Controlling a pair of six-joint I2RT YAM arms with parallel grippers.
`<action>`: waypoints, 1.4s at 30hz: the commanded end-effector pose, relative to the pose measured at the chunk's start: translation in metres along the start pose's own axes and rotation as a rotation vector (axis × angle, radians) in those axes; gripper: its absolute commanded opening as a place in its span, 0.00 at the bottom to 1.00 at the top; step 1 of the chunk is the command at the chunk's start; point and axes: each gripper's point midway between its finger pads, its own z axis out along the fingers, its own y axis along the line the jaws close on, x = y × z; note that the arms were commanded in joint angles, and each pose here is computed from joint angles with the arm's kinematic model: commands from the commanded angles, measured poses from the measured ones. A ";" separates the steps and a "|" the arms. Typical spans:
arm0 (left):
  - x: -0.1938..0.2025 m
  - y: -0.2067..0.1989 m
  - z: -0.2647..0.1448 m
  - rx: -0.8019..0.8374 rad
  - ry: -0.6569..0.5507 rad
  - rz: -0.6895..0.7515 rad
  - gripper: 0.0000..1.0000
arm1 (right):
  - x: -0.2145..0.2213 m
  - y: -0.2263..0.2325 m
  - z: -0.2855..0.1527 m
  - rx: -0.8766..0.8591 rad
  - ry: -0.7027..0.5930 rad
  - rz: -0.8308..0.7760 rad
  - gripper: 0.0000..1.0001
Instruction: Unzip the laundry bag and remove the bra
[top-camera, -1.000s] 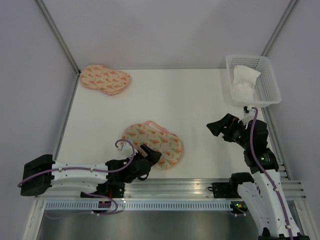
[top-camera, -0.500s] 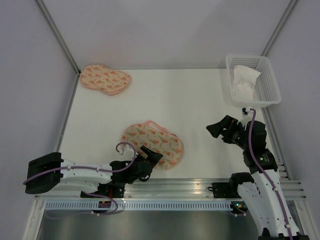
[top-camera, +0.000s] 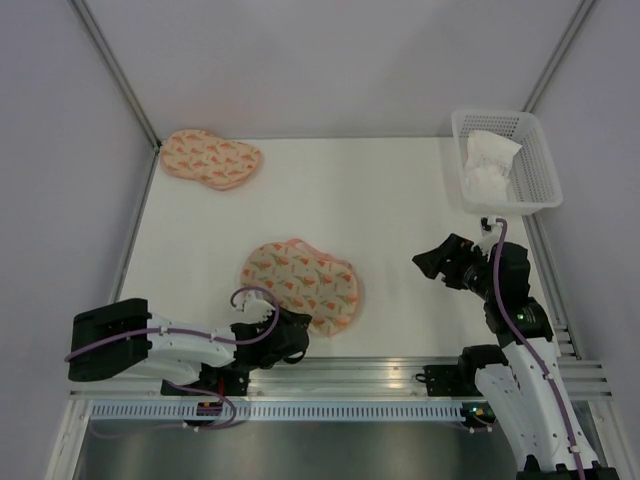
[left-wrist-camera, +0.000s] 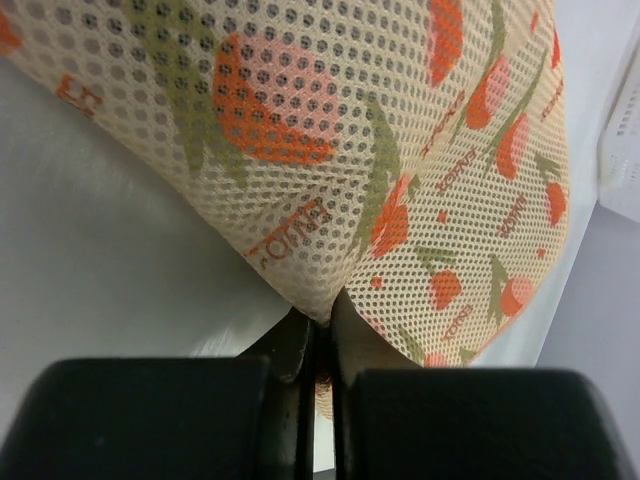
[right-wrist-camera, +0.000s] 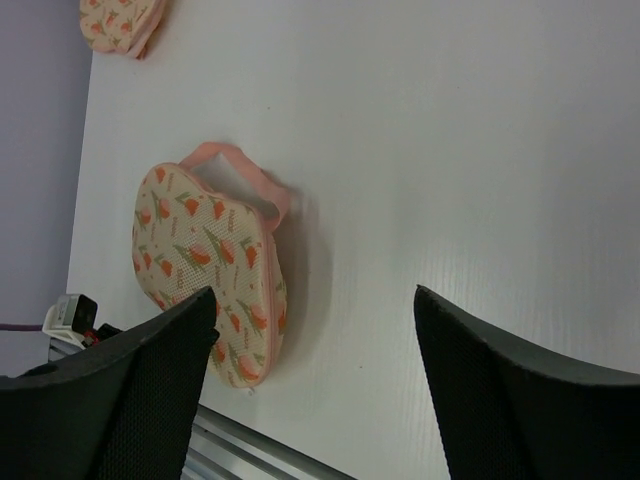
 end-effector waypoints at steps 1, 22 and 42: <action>-0.007 -0.015 -0.001 0.032 -0.045 0.052 0.02 | -0.001 0.009 -0.001 -0.056 -0.015 -0.034 0.82; -0.001 -0.177 0.030 -0.039 0.124 0.043 0.02 | 0.014 0.043 -0.009 -0.240 0.103 -0.146 0.78; -0.005 -0.190 0.050 -0.057 0.259 -0.054 0.02 | 0.087 0.069 0.063 -0.182 0.230 -0.323 0.77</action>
